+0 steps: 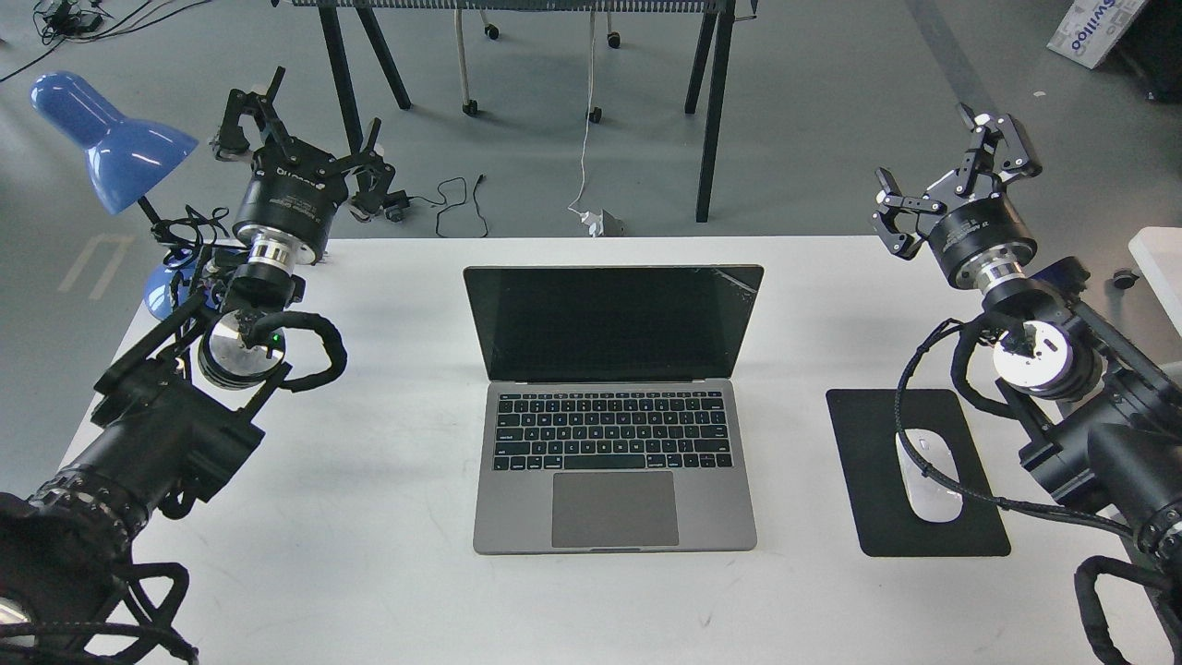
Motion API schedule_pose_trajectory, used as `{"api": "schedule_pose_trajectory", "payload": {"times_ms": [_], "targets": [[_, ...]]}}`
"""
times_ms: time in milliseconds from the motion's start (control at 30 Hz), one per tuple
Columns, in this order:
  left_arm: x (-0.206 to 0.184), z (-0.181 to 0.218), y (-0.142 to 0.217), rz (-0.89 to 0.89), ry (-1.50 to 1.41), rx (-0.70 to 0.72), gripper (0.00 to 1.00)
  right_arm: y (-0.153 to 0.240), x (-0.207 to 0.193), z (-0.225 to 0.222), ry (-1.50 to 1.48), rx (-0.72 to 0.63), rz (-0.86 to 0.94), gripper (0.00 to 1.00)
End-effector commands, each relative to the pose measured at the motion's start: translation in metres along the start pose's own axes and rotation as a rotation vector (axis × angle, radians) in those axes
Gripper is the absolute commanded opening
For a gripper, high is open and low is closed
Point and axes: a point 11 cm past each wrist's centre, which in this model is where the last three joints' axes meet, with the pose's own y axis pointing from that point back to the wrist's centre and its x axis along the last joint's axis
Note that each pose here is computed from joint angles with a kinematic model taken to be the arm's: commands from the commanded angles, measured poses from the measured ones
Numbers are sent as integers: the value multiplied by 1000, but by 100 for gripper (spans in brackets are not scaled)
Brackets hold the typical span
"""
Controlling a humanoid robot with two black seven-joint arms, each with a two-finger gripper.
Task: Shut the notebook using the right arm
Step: 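Raise the right gripper and swing it toward the laptop's open screen, then push the laptop screen down toward the keyboard with the right gripper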
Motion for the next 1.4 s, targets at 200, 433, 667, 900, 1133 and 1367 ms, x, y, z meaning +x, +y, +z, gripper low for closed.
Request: {"api": "schedule_pose_trajectory", "payload": {"times_ms": [200, 433, 667, 900, 1133, 1367], "targets": [[-1, -1, 0, -10, 4, 3, 100, -27, -64, 36, -27, -63, -113, 100], [-1, -1, 0, -10, 4, 3, 100, -27, -86, 70, -21, -150, -161, 100], [0, -1, 1, -9, 5, 4, 100, -6, -105, 96, -23, -240, -249, 100], [-1, -1, 1, -11, 4, 4, 100, 26, -82, 95, 9, -284, -262, 100], [0, -1, 2, -12, 5, 6, 100, 55, -66, 90, 48, -324, -282, 100], [-1, -1, 2, -15, 6, 6, 100, 85, -72, 108, 101, -445, -367, 100]]}}
